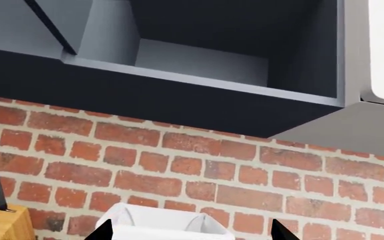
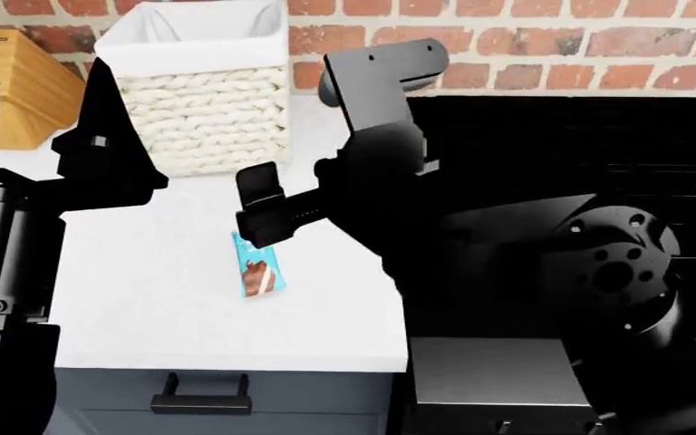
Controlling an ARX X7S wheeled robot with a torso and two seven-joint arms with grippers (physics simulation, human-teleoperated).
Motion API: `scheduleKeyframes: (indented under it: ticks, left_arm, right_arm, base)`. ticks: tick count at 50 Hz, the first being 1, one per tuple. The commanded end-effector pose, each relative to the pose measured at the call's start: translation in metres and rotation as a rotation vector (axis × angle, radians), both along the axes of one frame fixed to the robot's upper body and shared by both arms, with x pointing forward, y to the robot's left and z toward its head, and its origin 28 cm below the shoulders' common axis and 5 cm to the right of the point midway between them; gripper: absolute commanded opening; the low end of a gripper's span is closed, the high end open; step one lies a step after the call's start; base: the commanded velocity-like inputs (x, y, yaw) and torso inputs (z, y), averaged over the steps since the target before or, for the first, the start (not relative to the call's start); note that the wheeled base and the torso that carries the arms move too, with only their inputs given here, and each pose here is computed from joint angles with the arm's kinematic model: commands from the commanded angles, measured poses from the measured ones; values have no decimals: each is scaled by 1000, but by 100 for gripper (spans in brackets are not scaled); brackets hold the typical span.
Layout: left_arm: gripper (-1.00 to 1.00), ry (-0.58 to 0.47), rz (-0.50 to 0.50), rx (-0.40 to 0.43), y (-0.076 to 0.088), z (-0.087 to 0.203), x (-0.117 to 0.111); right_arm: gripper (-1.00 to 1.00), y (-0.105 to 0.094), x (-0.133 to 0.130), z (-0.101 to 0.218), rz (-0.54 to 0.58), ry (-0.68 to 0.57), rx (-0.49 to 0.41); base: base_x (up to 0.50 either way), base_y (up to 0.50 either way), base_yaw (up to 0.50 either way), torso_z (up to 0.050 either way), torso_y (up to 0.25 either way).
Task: Pick the boxed food and bar from the counter and place them in the cabinets closest to them.
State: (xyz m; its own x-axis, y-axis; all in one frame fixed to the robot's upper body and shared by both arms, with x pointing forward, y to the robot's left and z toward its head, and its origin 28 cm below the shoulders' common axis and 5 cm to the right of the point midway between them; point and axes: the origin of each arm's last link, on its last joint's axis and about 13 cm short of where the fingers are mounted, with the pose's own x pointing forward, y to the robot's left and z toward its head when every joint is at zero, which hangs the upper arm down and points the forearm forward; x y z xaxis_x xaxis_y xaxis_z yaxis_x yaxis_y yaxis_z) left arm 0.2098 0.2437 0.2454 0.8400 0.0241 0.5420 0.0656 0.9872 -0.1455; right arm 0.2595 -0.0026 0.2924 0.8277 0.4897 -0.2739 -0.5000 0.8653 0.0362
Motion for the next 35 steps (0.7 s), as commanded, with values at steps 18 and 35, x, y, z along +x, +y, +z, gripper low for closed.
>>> scheduleKeyframes:
  ticks: [18,35]
  left_arm:
    - [100,3,-2,-4,1,0,0]
    - [100,5,-6,-3,1,0,1]
  right_arm:
    - [100,25,20,-31,19,176,-28]
    - [100,34,28,-50,30,249,-48]
  base:
    - [0,0,0,0,0]
    - [0,0,0,0,0]
